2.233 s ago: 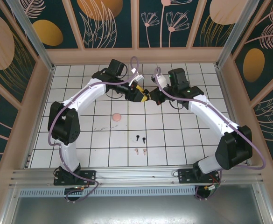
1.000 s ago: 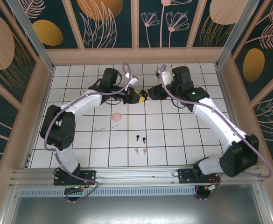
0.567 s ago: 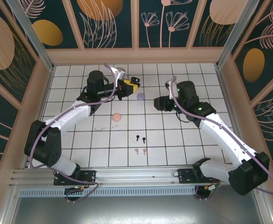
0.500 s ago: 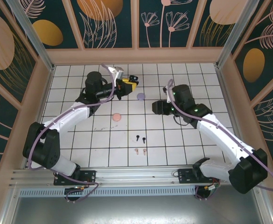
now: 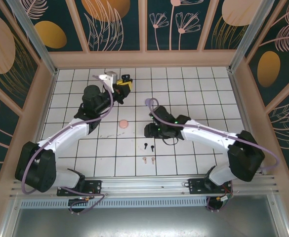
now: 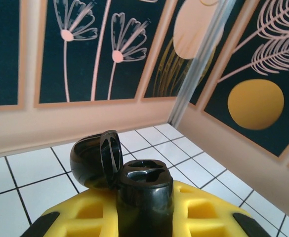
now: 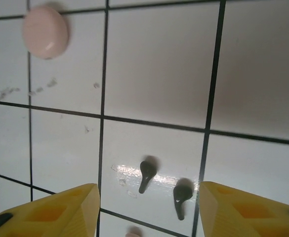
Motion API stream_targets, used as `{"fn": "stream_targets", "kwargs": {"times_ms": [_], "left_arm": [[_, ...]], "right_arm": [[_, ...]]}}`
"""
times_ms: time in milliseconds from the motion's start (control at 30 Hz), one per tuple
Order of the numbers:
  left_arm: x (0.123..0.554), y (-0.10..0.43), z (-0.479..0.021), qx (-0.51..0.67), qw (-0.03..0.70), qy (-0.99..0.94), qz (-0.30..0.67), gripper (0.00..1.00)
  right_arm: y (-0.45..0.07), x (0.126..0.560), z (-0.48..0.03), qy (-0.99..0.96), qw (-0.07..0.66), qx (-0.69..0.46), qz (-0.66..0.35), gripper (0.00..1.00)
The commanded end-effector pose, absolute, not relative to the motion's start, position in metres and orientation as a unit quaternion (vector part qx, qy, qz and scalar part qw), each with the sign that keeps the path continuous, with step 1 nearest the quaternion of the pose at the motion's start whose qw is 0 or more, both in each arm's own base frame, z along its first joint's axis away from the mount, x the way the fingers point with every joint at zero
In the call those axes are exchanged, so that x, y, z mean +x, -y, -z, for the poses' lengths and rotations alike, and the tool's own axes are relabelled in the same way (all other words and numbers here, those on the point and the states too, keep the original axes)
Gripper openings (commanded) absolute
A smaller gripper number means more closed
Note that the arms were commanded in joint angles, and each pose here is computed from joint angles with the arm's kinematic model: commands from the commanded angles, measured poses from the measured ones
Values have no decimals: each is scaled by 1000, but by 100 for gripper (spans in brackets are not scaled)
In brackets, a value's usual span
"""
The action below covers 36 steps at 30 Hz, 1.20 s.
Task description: Insert wireless bluetooth earbuds into charging case
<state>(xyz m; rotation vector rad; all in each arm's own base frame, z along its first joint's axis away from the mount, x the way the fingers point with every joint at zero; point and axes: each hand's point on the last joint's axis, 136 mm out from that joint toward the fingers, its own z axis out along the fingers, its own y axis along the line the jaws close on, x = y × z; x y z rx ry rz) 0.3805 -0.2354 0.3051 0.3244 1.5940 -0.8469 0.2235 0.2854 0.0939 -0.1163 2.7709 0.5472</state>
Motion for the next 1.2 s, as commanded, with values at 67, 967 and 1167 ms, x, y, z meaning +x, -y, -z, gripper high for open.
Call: {"fn": "stream_targets", "kwargs": {"times_ms": [67,967,1167], "left_arm": [[377,225,-327,119,648,-655,370,0],[360,204,-333,92,691,-612,373,0],[360,203,-332,93,692,-612,372,0]], "right_arm": [[-291,221,-79,-980,145,19,-136,51],[-310,202,-38,-994,92,36,-39,38],[-315,204,-31,-995,88,30,-35,38]]}}
